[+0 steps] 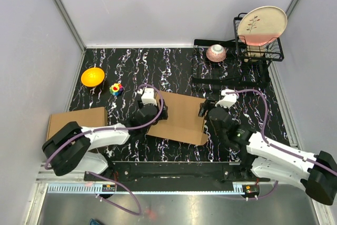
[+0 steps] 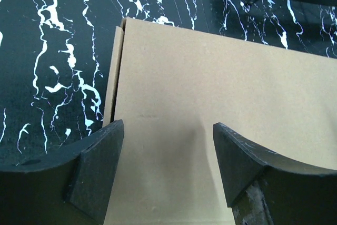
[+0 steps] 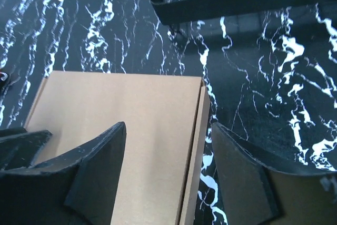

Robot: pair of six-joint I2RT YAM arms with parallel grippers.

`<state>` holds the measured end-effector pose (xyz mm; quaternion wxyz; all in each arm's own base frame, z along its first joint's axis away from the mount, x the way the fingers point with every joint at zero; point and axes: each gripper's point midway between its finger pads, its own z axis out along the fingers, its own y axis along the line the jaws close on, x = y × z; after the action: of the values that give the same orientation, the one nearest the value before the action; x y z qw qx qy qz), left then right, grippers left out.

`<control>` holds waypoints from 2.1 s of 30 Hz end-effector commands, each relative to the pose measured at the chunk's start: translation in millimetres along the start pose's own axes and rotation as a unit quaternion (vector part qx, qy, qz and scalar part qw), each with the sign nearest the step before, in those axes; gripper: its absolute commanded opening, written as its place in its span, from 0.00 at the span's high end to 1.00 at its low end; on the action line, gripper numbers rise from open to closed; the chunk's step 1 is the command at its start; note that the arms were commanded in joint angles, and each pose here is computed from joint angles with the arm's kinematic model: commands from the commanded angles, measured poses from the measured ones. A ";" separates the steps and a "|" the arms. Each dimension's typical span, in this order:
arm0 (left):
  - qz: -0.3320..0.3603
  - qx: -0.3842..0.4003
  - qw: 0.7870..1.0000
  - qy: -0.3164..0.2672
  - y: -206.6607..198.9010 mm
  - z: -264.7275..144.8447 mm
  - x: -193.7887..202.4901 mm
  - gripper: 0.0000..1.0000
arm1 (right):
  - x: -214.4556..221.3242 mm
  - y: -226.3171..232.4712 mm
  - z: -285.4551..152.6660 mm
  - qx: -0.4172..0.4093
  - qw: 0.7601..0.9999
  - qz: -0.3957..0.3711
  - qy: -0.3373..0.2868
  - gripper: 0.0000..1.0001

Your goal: Fold the paper box

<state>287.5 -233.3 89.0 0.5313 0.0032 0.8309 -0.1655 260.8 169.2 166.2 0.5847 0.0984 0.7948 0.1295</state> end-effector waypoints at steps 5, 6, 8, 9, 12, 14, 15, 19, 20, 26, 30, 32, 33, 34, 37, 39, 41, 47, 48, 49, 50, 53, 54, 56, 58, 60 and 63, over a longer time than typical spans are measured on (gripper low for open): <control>-0.012 -0.011 1.000 0.010 0.0 13.8 3.6 0.26 | 57.0 -13.0 19.2 0.008 0.995 0.029 0.100 0.23; -0.010 -0.014 1.000 0.016 1.2 14.6 7.6 0.26 | 68.5 -14.7 20.5 0.011 0.993 0.029 0.117 0.22; -0.012 -0.018 0.999 0.026 3.7 16.2 15.7 0.27 | 70.4 -14.0 26.3 0.013 0.992 0.041 0.117 0.21; -0.013 -0.018 0.999 0.029 4.1 16.1 18.4 0.27 | 81.0 -15.0 27.2 0.012 0.990 0.045 0.134 0.22; -0.023 -0.022 0.999 0.026 8.8 13.4 21.6 0.27 | 97.4 -20.9 29.6 0.015 0.985 0.067 0.160 0.26; -0.032 -0.024 0.999 0.016 11.7 8.8 16.6 0.27 | 109.2 -26.2 28.6 0.020 0.982 0.075 0.175 0.29; -0.033 -0.030 0.999 0.007 14.2 7.3 11.8 0.26 | 112.8 -26.9 28.3 0.020 0.981 0.079 0.179 0.34; -0.056 -0.042 0.997 -0.031 18.6 -2.1 -21.5 0.20 | 123.1 -32.0 25.3 0.020 0.978 0.086 0.187 0.42; -0.068 -0.038 0.996 -0.044 17.5 -6.1 -35.1 0.19 | 125.3 -33.7 24.2 0.021 0.978 0.087 0.189 0.43; -0.121 -0.021 0.991 -0.049 33.9 -2.3 -71.0 0.16 | 135.1 -40.4 21.6 0.029 0.976 0.087 0.199 0.45; -0.137 -0.007 0.990 -0.011 43.5 12.4 -63.3 0.12 | 134.6 -40.7 21.7 0.029 0.976 0.084 0.197 0.44; -0.145 0.003 0.989 0.018 39.9 22.1 -50.9 0.11 | 135.2 -41.2 22.8 0.031 0.977 0.078 0.198 0.44; -0.147 0.012 0.989 0.018 37.2 26.4 -50.8 0.11 | 134.4 -41.1 23.7 0.031 0.977 0.076 0.197 0.44; -0.149 0.017 0.988 0.022 34.7 30.7 -49.4 0.11 | 135.3 -41.3 24.3 0.032 0.977 0.074 0.198 0.43; -0.149 0.042 0.987 0.049 23.8 45.8 -35.5 0.12 | 137.6 -40.4 25.9 0.033 0.976 0.063 0.204 0.45; -0.151 0.066 0.984 0.062 15.1 52.4 -28.3 0.16 | 140.4 -40.6 26.4 0.034 0.975 0.054 0.211 0.47; -0.152 0.074 0.983 0.071 12.9 55.6 -20.5 0.22 | 140.9 -40.2 27.0 0.033 0.975 0.052 0.212 0.50; -0.151 0.068 0.983 0.074 19.1 55.3 -8.4 0.56 | 139.6 -37.3 28.2 0.027 0.975 0.047 0.213 0.60; -0.150 0.071 0.983 0.074 18.5 55.0 -8.1 0.61 | 140.6 -36.7 27.8 0.025 0.975 0.047 0.215 0.61; -0.149 0.071 0.983 0.076 18.8 55.3 -6.4 0.62 | 140.9 -36.0 27.9 0.024 0.975 0.048 0.216 0.61; -0.149 0.072 0.983 0.076 18.4 55.6 -5.7 0.63 | 141.8 -35.1 27.8 0.022 0.975 0.049 0.217 0.62; -0.150 0.099 0.979 0.093 8.7 54.6 2.3 0.66 | 145.5 -32.6 28.5 0.016 0.973 0.056 0.222 0.61; -0.150 0.106 0.978 0.094 4.8 54.4 4.3 0.68 | 147.7 -31.1 27.6 0.013 0.972 0.057 0.227 0.62; -0.145 0.116 0.977 0.102 -0.2 54.3 10.9 0.69 | 151.9 -29.7 27.4 0.011 0.970 0.060 0.236 0.62; -0.142 0.117 0.977 0.109 -2.2 53.7 16.6 0.70 | 153.2 -29.2 26.9 0.010 0.969 0.061 0.239 0.61; -0.145 0.105 0.978 0.103 2.0 53.5 14.4 0.68 | 147.7 -28.6 25.9 0.011 0.970 0.061 0.234 0.55; -0.134 0.086 0.984 0.078 9.2 51.2 -7.7 0.61 | 123.7 -26.6 22.3 0.013 0.976 0.061 0.210 0.43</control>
<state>359.2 -214.8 66.1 0.4618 -0.0921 0.8395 -0.2712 276.7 190.5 61.0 0.4554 0.1712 0.8496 0.2034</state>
